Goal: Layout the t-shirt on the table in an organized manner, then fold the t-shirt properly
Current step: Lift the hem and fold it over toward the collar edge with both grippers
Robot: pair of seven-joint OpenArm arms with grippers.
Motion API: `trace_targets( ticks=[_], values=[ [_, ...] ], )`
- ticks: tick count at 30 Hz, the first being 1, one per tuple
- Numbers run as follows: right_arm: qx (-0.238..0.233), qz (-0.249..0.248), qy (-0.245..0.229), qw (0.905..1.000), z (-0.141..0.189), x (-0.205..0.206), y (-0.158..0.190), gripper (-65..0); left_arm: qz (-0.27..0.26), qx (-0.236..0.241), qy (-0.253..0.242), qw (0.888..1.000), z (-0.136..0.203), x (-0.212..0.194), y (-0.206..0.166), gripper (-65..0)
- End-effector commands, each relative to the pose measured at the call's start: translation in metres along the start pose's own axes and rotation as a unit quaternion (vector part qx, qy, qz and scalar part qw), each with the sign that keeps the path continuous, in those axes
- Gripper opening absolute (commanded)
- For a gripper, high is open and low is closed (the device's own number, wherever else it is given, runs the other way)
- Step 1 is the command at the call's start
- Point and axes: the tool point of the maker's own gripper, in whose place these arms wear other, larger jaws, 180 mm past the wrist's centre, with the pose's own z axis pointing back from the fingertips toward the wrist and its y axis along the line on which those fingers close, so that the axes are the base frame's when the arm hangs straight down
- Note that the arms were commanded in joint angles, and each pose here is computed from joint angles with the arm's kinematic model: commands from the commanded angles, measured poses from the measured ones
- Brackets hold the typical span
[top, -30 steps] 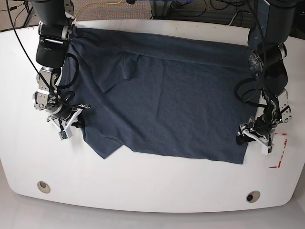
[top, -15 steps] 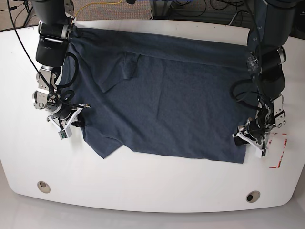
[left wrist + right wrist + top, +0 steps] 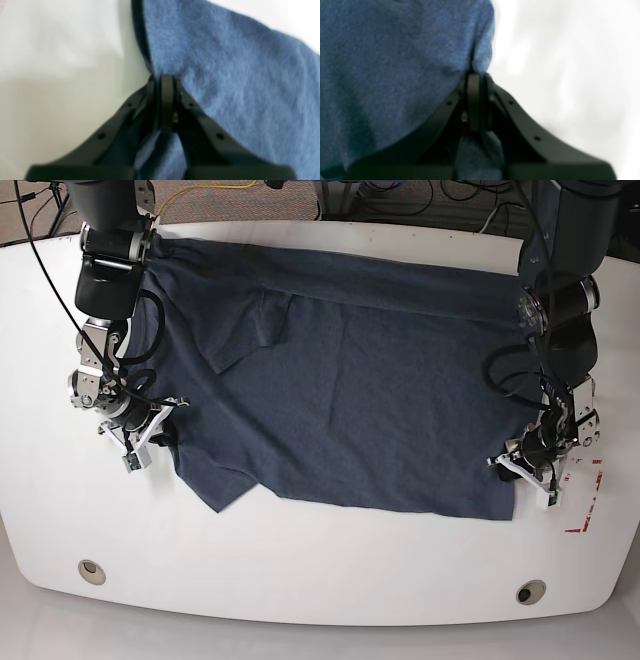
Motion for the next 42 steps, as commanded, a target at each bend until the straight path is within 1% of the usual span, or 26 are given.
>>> trace_targets(
  ticks=[1, 4, 8, 16, 23, 30, 36, 42],
  values=[
    [-0.009, 0.014, 0.024, 0.9996, 0.004, -0.003, -0.009, -63.3, -0.015, 0.008, -0.033, 0.999, 0.01, 0.029, 0.005, -64.4],
    [-0.013, 0.018, 0.021, 0.9995, 0.006, 0.0, -0.012, -63.4, -0.026, 0.014, -0.029, 0.999, 0.015, 0.026, 0.008, -64.4],
    [-0.015, 0.028, 0.015, 0.9994, 0.008, 0.007, -0.012, -63.4, -0.046, 0.023, -0.041, 0.998, 0.024, 0.037, 0.01, -64.4],
    [-0.024, 0.049, -0.009, 0.9985, 0.014, 0.029, -0.014, -63.4, -0.097, 0.019, -0.046, 0.994, 0.042, 0.043, 0.005, -64.4],
    [-0.038, 0.075, -0.001, 0.9965, 0.024, 0.043, -0.016, -63.4, -0.132, 0.023, -0.042, 0.99, 0.056, 0.045, 0.002, -64.4],
    [-0.059, 0.114, -0.01, 0.9917, 0.041, 0.069, -0.015, -63.4, -0.164, 0.039, -0.042, 0.985, 0.073, 0.043, 0.002, -64.4],
    [-0.081, 0.142, -0.01, 0.9864, 0.059, 0.084, -0.015, -63.4, -0.201, 0.027, -0.046, 0.978, 0.082, 0.039, -0.006, -64.4],
    [-0.102, 0.173, -0.005, 0.9796, 0.077, 0.088, -0.013, -63.4, -0.22, 0.026, -0.044, 0.974, 0.089, 0.031, -0.006, -64.4]
  ],
)
